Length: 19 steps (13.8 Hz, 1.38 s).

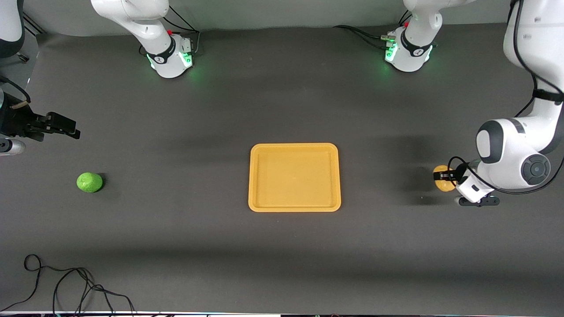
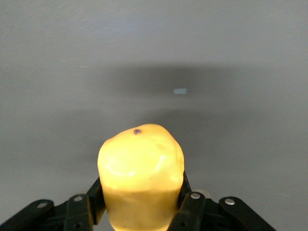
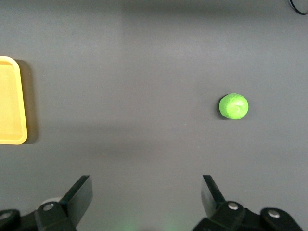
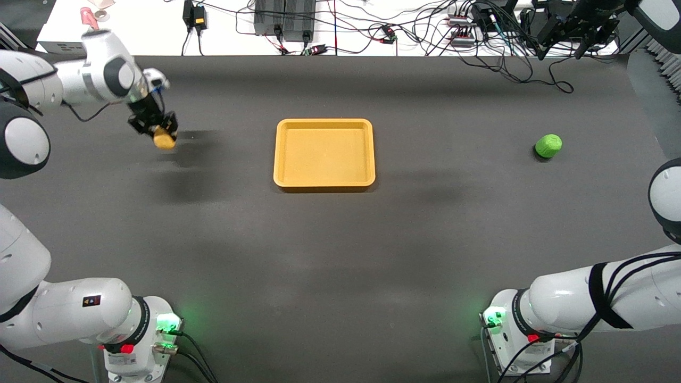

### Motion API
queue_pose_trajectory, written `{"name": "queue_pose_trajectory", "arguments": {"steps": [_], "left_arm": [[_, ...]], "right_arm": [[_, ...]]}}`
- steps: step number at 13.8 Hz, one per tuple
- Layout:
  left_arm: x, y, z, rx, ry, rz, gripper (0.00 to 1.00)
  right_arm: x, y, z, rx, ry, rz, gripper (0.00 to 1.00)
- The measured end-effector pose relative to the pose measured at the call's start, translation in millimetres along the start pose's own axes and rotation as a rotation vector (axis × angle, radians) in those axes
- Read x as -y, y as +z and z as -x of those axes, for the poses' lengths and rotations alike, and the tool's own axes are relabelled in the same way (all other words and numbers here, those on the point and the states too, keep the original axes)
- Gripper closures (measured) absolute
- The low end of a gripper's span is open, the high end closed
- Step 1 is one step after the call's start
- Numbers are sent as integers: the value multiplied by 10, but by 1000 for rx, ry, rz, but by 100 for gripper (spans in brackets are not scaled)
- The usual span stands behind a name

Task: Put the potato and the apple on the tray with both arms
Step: 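Carry the potato onto the tray and release it with the left gripper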

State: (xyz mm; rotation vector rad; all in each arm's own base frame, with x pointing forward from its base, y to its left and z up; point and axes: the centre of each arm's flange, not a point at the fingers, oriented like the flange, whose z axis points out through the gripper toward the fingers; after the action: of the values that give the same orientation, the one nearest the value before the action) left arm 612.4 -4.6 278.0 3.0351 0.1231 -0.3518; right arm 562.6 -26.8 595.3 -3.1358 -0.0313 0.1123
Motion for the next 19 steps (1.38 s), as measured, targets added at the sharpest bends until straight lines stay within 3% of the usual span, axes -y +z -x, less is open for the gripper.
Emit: {"name": "queue_pose_trajectory", "arguments": {"steps": [2, 4, 7, 9, 12, 16, 17, 19], "left_arm": [[-906, -388, 92, -33, -59, 5, 40], [-1803, -411, 312, -40, -70, 17, 40], [-2835, -9, 660, -47, -51, 20, 40], [-3337, 508, 835, -47, -62, 8, 40], [-3591, 1137, 913, -42, -78, -25, 40], [-3494, 1211, 769, -55, -82, -45, 40], [-3495, 1188, 751, -62, -81, -44, 36], [-3510, 1153, 735, -69, -79, -42, 15]], "right_arm": [[-1, 1, -1, 0, 0, 0, 0], [-2, 1, -3, -1, 0, 0, 0], [-130, -6, -4, -10, -14, 1, 0], [-612, 13, 15, -35, -47, 5, 0], [-1465, 136, 122, -63, -59, 19, 0], [-1892, 416, 133, -65, -47, 33, 0], [-1890, 550, 101, -70, -49, 36, 0], [-1906, 964, 26, -102, -48, 47, 0]]}}
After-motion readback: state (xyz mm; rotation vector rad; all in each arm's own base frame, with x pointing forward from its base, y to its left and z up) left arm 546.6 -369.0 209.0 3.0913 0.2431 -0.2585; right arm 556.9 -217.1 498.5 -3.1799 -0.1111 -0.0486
